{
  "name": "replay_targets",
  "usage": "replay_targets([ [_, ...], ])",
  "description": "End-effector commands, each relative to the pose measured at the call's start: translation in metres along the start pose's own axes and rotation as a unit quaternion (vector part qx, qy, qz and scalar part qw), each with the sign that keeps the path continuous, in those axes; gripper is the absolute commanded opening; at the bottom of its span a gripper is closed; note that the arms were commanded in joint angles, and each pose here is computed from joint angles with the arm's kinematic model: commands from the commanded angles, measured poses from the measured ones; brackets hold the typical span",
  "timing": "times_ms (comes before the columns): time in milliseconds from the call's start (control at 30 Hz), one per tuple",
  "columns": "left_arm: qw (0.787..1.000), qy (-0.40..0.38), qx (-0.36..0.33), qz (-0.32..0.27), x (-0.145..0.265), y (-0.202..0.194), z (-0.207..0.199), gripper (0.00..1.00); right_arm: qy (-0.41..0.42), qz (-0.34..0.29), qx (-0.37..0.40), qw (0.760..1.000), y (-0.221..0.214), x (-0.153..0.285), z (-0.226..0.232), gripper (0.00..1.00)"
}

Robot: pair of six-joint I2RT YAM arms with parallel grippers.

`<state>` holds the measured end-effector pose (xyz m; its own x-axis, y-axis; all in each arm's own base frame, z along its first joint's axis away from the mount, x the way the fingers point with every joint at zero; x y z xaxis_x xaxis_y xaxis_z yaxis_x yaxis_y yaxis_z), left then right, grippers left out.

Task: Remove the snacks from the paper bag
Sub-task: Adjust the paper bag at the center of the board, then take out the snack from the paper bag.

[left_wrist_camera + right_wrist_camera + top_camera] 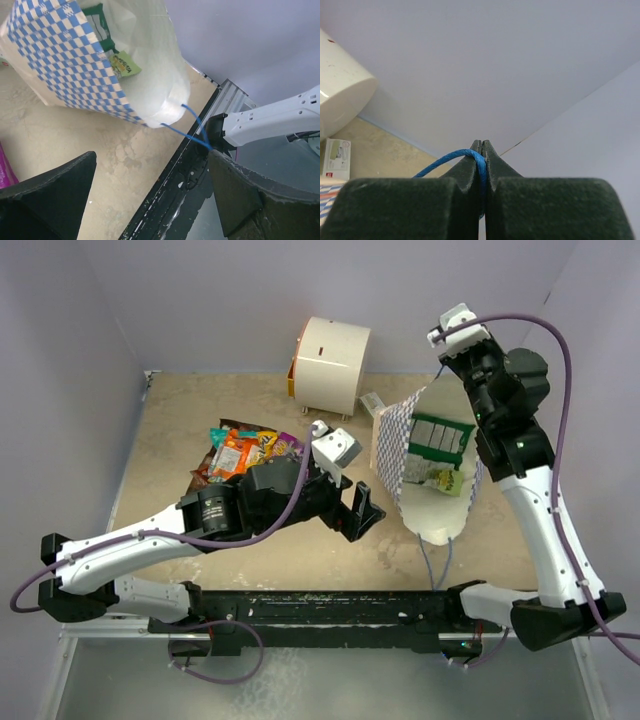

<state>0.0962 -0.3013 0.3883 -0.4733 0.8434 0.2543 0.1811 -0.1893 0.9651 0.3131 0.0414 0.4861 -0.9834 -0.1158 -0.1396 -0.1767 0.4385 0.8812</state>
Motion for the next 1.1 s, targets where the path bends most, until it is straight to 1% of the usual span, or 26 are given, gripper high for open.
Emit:
replay_targets([
  [0, 1.0, 0.015, 0.007, -0.017, 0.005, 0.006, 0.004, 0.95, -0.032, -0.056, -0.016, 0.998, 0.032, 0.026, -0.016, 0.0],
  [100, 1.0, 0.022, 0.004, -0.017, 0.005, 0.007, 0.005, 0.96, 0.026, -0.016, -0.058, 0.998, 0.002, 0.039, 0.01, 0.0],
  [167, 1.0, 0.025, 0.004, -0.015, 0.003, 0.005, 0.005, 0.97, 0.088, -0.002, -0.091, 0.992, -0.018, 0.055, 0.032, 0.0],
  [200, 1.0, 0.026, 0.004, -0.013, 0.002, 0.004, 0.006, 0.98, 0.12, 0.005, -0.108, 0.987, -0.029, 0.065, 0.043, 0.0],
  [267, 1.0, 0.023, 0.005, -0.005, -0.002, 0.0, 0.004, 0.98, 0.183, 0.016, -0.159, 0.97, -0.049, 0.084, 0.068, 0.0],
  [333, 1.0, 0.018, 0.004, 0.003, -0.007, -0.004, 0.002, 0.99, 0.238, 0.029, -0.195, 0.951, -0.069, 0.101, 0.09, 0.0],
  [400, 1.0, 0.011, 0.003, 0.015, -0.013, -0.008, -0.001, 0.99, 0.268, 0.033, -0.219, 0.938, -0.083, 0.117, 0.103, 0.0],
  [567, 0.998, -0.016, -0.013, 0.056, -0.035, -0.02, -0.009, 1.0, 0.291, 0.035, -0.23, 0.928, -0.085, 0.132, 0.107, 0.0],
  [667, 0.998, -0.024, -0.015, 0.064, -0.052, -0.027, -0.014, 0.97, 0.305, 0.041, -0.231, 0.923, -0.081, 0.133, 0.108, 0.0],
  [767, 0.998, -0.02, -0.029, 0.057, -0.068, -0.037, -0.014, 0.93, 0.308, 0.034, -0.243, 0.919, -0.072, 0.134, 0.105, 0.0],
  [833, 0.999, -0.012, -0.04, 0.03, -0.079, -0.042, -0.012, 0.9, 0.306, 0.029, -0.252, 0.917, -0.067, 0.134, 0.103, 0.0],
  [867, 0.999, -0.004, -0.044, 0.021, -0.085, -0.047, -0.01, 0.89, 0.304, 0.014, -0.253, 0.918, -0.056, 0.135, 0.098, 0.0],
  [967, 0.998, 0.007, -0.063, -0.009, -0.103, -0.059, -0.008, 0.81, 0.304, 0.011, -0.251, 0.919, -0.05, 0.135, 0.094, 0.0],
  [1067, 0.994, 0.025, -0.104, -0.01, -0.125, -0.076, -0.005, 0.73, 0.293, 0.005, -0.245, 0.924, -0.046, 0.136, 0.089, 0.0],
])
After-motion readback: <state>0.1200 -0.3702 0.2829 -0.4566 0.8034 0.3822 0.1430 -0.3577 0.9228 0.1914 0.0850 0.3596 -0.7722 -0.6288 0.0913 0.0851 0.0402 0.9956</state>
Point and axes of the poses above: each gripper's point midway between its finger pads, its own x axis back along the fingers, its own z axis along the line the jaws close on, y = z × x, the point moved 8 cm from there along x, back along the fingers, and after that the axes turned 15 degrees about -x, right-handed, at the moved point
